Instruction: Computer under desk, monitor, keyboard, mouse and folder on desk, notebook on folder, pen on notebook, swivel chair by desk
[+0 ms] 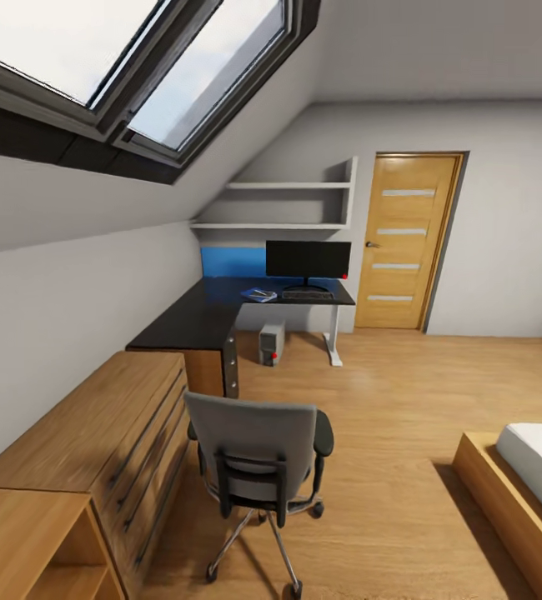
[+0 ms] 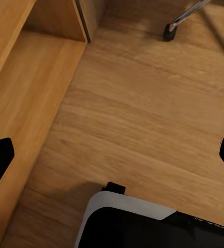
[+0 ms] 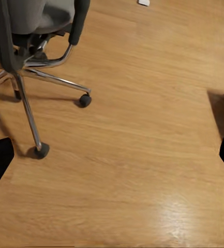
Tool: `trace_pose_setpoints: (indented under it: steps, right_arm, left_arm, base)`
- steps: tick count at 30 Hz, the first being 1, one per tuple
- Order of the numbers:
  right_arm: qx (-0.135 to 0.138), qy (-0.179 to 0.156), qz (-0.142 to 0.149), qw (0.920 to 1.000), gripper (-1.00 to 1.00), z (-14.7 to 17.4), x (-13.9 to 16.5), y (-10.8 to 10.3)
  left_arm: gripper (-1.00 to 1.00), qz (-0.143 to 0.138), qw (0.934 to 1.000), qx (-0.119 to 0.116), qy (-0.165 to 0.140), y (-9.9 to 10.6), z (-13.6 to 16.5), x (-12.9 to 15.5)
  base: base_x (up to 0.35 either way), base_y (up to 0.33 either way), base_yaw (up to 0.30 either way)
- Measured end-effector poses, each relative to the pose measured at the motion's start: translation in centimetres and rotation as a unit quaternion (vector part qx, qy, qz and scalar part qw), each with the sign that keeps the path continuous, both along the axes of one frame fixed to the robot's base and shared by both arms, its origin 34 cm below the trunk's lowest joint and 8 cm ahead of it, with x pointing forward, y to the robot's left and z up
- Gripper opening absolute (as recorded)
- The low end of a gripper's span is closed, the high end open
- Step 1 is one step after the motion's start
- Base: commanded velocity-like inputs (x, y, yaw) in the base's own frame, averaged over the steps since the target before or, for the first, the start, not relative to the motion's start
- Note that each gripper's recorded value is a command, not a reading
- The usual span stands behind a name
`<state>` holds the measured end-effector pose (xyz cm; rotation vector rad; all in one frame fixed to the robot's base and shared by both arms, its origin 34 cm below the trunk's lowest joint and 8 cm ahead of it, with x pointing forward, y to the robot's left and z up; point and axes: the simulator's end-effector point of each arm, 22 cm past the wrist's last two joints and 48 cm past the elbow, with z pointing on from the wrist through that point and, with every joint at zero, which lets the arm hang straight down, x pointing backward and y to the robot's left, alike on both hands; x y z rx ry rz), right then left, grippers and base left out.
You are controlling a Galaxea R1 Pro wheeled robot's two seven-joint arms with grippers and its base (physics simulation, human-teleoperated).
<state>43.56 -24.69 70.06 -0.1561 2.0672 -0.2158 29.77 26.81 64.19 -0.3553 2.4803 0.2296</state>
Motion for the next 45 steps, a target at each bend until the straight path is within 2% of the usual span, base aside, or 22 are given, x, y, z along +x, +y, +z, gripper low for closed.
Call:
trace_pose_setpoints:
  steps: [22,31,34,39,45]
  right_arm:
    - [-0.004,0.022,0.002,0.9997,1.0,-1.0,-0.7,0.0]
    - [-0.006,0.022,0.01,0.9997,1.0,-1.1,-0.8,0.3]
    - [-0.007,0.022,0.017,0.9996,1.0,-1.3,-0.7,0.4]
    - [-0.017,0.022,0.051,0.9983,1.0,-1.8,-0.6,1.4]
    - [-0.019,0.022,0.057,0.998,1.0,-2.5,-0.4,1.5]
  left_arm:
    - [1.0,0.0,1.0,-0.001,0.005,0.0,-0.1,-0.2]
    - [1.0,0.011,0.9995,-0.004,-0.031,0.1,1.5,2.7]
    - [1.0,0.015,0.9992,-0.004,-0.037,0.2,1.6,3.2]
    - [1.0,0.019,0.9989,-0.005,-0.042,0.3,1.3,3.8]
    - [1.0,0.019,0.9989,-0.005,-0.042,0.3,0.7,3.9]
  base:
    - [0.008,0.055,-0.26]
    - [0.0,0.004,-0.099]
    - [0.0,0.001,-0.02]
    - [0.0,0.0,-0.007]
    - [0.0,0.0,-0.001]
